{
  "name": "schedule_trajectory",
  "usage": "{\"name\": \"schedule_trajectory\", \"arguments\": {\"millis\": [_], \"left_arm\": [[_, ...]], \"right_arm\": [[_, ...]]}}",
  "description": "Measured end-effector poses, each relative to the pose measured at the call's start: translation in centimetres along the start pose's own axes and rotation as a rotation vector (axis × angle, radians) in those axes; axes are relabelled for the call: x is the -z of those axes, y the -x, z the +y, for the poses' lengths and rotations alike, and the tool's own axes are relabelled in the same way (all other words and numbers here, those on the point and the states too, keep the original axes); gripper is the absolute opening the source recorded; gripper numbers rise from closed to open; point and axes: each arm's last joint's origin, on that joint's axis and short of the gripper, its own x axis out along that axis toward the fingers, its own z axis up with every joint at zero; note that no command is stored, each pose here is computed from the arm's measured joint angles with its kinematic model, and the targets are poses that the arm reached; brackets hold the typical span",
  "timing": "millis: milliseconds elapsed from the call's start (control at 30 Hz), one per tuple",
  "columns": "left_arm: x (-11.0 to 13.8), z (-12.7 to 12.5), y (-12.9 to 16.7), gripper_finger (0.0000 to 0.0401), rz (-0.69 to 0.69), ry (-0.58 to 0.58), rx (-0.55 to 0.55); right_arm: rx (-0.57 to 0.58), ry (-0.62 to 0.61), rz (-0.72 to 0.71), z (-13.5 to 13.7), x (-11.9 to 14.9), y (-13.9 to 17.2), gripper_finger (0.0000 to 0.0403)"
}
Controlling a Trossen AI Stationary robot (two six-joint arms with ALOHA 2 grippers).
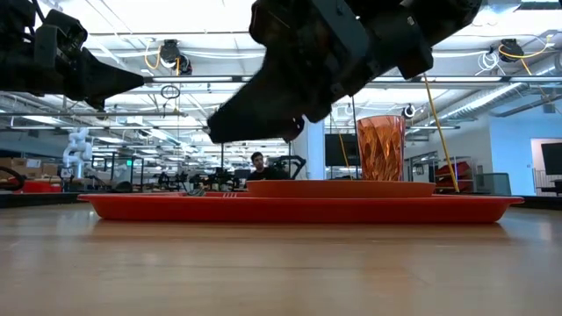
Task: Pick and place plate/cup/fork/spoon on tray
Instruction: Adjust the blue spoon, orange plate, and the red tray
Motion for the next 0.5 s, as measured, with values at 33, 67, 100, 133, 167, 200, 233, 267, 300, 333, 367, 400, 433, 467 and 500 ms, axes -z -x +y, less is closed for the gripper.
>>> {"name": "schedule_trajectory", "arguments": {"millis": [33,67,100,133,167,200,233,267,300,333,367,400,433,467,500], "left_arm": [[0.0,0.0,0.0,0.0028,0.0,0.0,0.0],[0.0,0.0,0.0,0.0028,0.0,0.0,0.0],[0.0,0.0,0.0,0.0028,0.0,0.0,0.0],[0.0,0.0,0.0,0.0028,0.0,0.0,0.0],[0.0,0.0,0.0,0.0028,0.0,0.0,0.0],[0.0,0.0,0.0,0.0028,0.0,0.0,0.0],[0.0,0.0,0.0,0.0028,0.0,0.0,0.0],[0.0,0.0,0.0,0.0028,0.0,0.0,0.0],[0.0,0.0,0.0,0.0028,0.0,0.0,0.0],[0.0,0.0,0.0,0.0028,0.0,0.0,0.0],[0.0,0.0,0.0,0.0028,0.0,0.0,0.0],[0.0,0.0,0.0,0.0028,0.0,0.0,0.0],[0.0,0.0,0.0,0.0028,0.0,0.0,0.0],[0.0,0.0,0.0,0.0028,0.0,0.0,0.0],[0.0,0.0,0.0,0.0028,0.0,0.0,0.0]], "right_arm": [[-0.003,-0.014,-0.014,0.02,-0.13,0.0,0.0137],[-0.006,-0.029,-0.029,0.08,-0.27,0.0,0.0137],[-0.009,-0.04,-0.041,0.1,-0.4,0.01,0.0137],[-0.011,-0.05,-0.052,0.12,-0.5,0.01,0.0137],[-0.013,-0.057,-0.058,0.13,-0.56,0.02,0.0137],[-0.013,-0.059,-0.061,0.13,-0.59,0.02,0.0137],[-0.013,-0.059,-0.06,0.13,-0.58,0.02,0.0137],[-0.013,-0.058,-0.06,0.13,-0.57,0.02,0.0137],[-0.013,-0.058,-0.06,0.13,-0.58,0.02,0.0137],[-0.013,-0.058,-0.06,0.13,-0.58,0.02,0.0137],[-0.013,-0.058,-0.06,0.13,-0.57,0.02,0.0137],[-0.013,-0.058,-0.06,0.13,-0.57,0.02,0.0137],[-0.013,-0.058,-0.059,0.13,-0.56,0.02,0.0137],[-0.013,-0.058,-0.059,0.13,-0.56,0.02,0.0137],[-0.014,-0.058,-0.059,0.13,-0.56,0.02,0.0137]]}}
